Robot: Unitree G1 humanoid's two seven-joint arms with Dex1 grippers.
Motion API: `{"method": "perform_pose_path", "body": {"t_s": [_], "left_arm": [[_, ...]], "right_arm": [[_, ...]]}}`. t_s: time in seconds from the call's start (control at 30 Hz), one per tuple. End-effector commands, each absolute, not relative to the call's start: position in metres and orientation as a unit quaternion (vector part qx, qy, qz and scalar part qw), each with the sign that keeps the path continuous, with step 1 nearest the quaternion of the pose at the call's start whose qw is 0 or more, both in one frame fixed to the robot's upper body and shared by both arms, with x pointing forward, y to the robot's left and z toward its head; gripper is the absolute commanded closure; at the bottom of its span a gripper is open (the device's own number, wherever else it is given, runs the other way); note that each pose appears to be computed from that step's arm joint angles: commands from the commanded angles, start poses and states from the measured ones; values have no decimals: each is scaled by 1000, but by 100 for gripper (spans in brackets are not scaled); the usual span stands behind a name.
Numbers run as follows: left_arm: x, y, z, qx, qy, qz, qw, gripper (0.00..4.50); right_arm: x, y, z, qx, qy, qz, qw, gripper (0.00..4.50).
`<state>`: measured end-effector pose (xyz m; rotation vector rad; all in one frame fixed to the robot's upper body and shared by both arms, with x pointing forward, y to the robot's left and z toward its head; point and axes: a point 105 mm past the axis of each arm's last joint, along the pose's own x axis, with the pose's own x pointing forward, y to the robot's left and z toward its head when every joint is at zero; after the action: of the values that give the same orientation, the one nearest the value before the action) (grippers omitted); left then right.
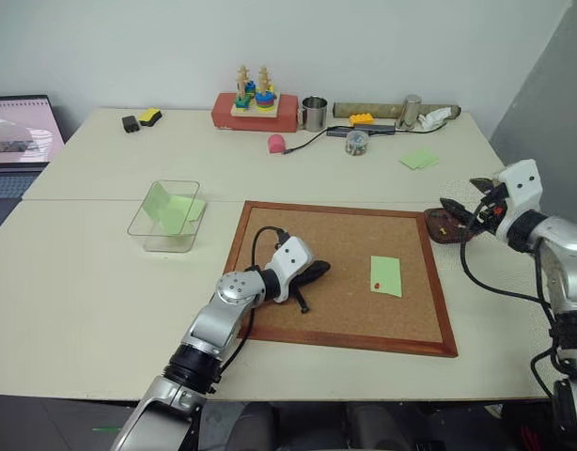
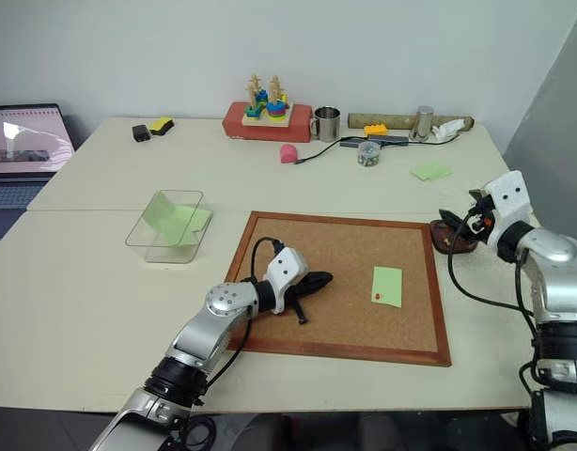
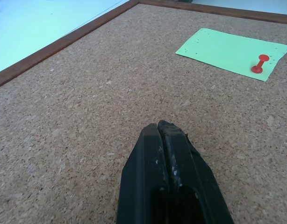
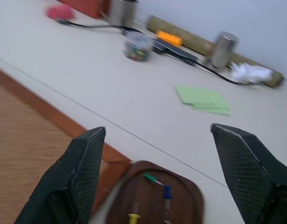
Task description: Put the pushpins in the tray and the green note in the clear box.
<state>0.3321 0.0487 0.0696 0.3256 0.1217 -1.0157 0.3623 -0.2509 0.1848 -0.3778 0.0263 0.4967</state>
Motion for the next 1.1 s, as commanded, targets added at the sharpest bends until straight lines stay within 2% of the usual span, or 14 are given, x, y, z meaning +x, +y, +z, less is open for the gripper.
{"method": "perform_pose_path", "body": {"t_s": [0.03, 0.17, 0.33, 0.77, 0.9, 1.1], "left_arm": [[329, 58, 41, 165, 113, -477, 856, 450], [329, 59, 41, 166, 114, -478, 855, 450], [330, 59, 41, 168, 115, -480, 854, 450], [329, 61, 40, 169, 116, -476, 855, 450], [329, 61, 40, 169, 117, -476, 855, 450], [328, 61, 40, 169, 117, -477, 855, 450]], "right_arm": [[331, -223, 187, -189, 6, 332, 924, 72], [302, -196, 162, -176, 37, 394, 901, 72], [286, -174, 131, -186, 70, 436, 878, 72], [297, -155, 102, -170, 77, 460, 868, 72], [300, -154, 94, -164, 82, 461, 868, 131], [302, -153, 89, -161, 83, 463, 868, 271]]}}
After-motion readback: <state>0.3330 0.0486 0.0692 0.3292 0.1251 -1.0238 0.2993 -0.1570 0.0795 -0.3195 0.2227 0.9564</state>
